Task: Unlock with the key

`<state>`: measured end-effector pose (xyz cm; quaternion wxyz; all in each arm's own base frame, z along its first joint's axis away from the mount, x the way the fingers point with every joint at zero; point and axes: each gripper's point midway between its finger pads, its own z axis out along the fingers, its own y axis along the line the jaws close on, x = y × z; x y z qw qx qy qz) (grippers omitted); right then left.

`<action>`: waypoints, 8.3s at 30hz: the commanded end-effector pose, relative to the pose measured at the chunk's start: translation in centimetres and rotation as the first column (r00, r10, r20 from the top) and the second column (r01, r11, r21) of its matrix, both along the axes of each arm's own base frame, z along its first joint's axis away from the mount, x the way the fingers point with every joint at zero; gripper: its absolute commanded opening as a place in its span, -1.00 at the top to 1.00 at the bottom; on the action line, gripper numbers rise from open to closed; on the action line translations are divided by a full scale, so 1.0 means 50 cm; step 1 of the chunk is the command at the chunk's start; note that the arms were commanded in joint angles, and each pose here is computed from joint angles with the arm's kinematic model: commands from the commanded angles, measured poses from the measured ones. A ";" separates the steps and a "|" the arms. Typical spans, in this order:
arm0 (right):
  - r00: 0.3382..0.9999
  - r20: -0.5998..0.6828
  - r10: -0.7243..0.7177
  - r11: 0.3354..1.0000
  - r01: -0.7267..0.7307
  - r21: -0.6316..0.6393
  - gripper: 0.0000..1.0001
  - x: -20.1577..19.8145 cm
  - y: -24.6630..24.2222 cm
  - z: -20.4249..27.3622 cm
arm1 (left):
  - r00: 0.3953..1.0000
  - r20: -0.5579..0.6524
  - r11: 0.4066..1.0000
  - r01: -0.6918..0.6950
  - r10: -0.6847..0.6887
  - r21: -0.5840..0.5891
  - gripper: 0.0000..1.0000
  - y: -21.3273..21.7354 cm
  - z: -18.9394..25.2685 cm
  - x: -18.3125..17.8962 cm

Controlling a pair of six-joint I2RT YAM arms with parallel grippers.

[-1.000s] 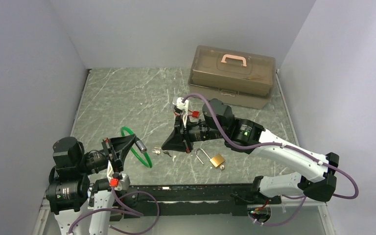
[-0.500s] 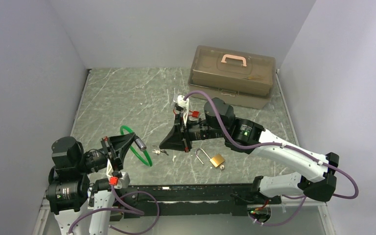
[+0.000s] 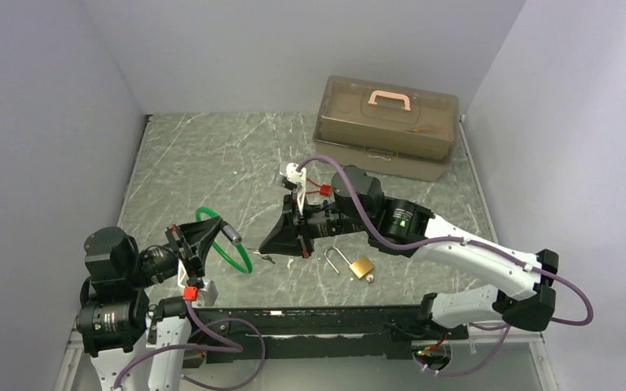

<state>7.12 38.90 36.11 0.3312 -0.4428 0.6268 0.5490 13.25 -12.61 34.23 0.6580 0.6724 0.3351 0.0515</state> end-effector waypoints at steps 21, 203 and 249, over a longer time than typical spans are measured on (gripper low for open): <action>0.998 0.052 -0.045 0.999 0.044 0.004 1.00 0.029 0.034 0.054 | 1.000 0.016 0.999 -0.012 0.011 0.039 1.00 0.005 0.005 -0.003; 0.989 0.041 -0.140 0.976 0.145 -0.165 1.00 0.122 -0.009 0.037 | 0.930 -0.366 0.999 0.048 -0.042 0.008 1.00 -0.002 0.042 0.036; 0.995 0.023 -0.095 0.991 0.097 -0.097 1.00 0.100 -0.011 0.069 | 0.931 -0.362 0.999 0.048 -0.043 0.006 1.00 -0.002 0.045 0.035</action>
